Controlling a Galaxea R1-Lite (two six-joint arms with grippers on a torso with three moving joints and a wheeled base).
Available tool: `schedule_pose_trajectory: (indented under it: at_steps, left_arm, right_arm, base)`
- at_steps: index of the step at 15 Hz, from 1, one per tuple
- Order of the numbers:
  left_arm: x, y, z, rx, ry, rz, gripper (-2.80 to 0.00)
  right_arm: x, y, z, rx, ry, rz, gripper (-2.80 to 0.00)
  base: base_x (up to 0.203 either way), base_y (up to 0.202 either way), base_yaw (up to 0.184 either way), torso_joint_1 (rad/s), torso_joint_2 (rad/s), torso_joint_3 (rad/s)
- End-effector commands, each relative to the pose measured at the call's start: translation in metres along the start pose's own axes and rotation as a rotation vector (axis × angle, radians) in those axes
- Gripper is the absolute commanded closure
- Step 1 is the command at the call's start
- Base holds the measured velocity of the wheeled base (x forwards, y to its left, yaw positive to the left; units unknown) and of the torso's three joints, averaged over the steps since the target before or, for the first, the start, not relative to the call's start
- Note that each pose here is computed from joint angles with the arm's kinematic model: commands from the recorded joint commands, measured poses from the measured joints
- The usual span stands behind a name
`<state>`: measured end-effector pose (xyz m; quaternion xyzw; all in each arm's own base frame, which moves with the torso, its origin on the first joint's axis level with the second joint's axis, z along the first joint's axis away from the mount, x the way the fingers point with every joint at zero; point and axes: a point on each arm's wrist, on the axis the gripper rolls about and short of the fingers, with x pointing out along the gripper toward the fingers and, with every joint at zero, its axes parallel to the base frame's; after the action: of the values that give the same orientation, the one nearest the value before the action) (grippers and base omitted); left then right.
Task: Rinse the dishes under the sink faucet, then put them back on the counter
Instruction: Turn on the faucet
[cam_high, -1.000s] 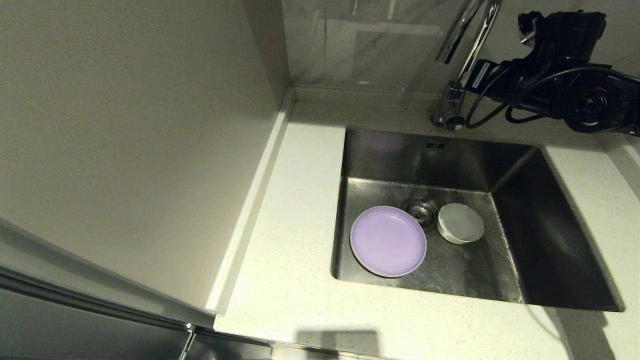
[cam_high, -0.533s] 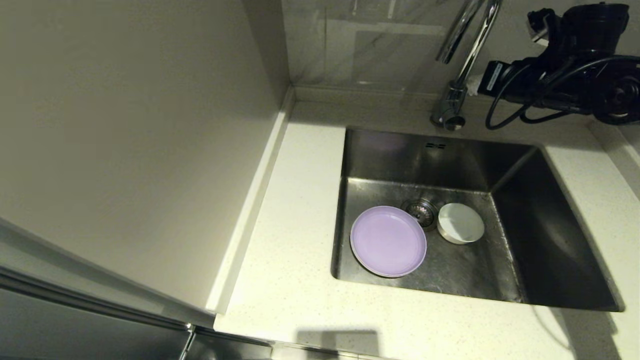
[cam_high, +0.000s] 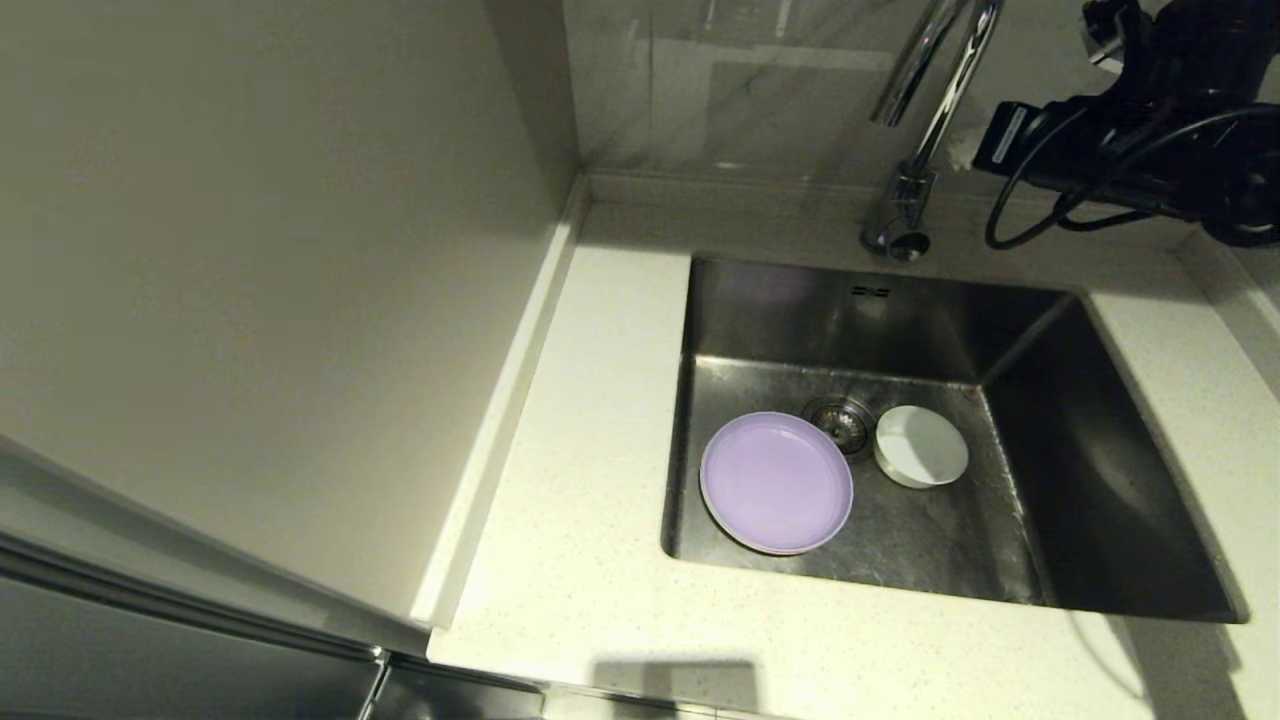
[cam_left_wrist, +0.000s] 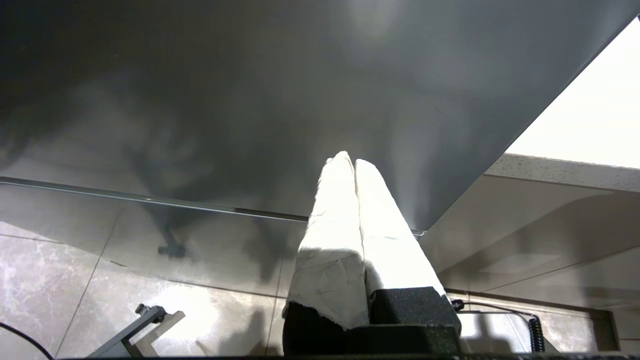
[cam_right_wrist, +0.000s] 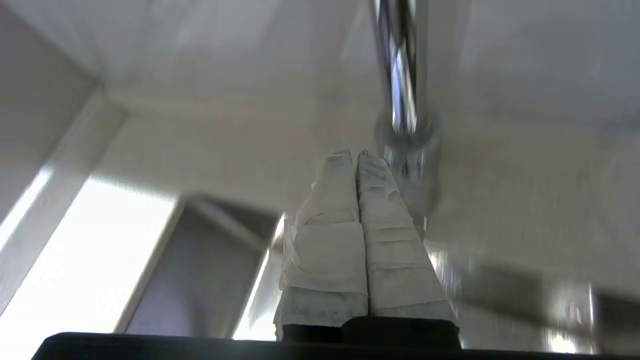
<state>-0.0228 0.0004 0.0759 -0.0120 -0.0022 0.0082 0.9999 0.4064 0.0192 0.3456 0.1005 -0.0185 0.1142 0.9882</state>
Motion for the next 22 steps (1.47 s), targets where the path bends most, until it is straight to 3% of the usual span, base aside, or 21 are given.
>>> schedule_pose_trajectory:
  at_steps: [1,8,14,17,22]
  left_arm:
    - [0.0,0.0,0.0,-0.001,-0.002,0.0,0.0]
    - [0.0,0.0,0.0,-0.001,-0.002,0.0,0.0]
    - [0.0,0.0,0.0,-0.001,-0.002,0.0,0.0]
    - [0.0,0.0,0.0,-0.001,-0.002,0.0,0.0]
    - [0.0,0.0,0.0,-0.001,-0.002,0.0,0.0]
  right_arm:
    - [0.015,-0.005,-0.013,-0.002,-0.002,-0.002,0.0]
    - [0.032,-0.011,-0.027,-0.053,-0.047,0.006,0.0]
    - [0.034,-0.012,-0.031,-0.081,-0.028,0.006,0.0]
    - [0.028,-0.012,-0.031,-0.131,0.031,0.003,0.0]
    - [0.007,-0.009,-0.026,-0.12,0.132,0.06,0.0]
  base:
    - [0.0,0.0,0.0,0.0,0.0,0.0]
    - [0.0,0.0,0.0,0.0,0.0,0.0]
    - [0.0,0.0,0.0,0.0,0.0,0.0]
    - [0.0,0.0,0.0,0.0,0.0,0.0]
    - [0.0,0.0,0.0,0.0,0.0,0.0]
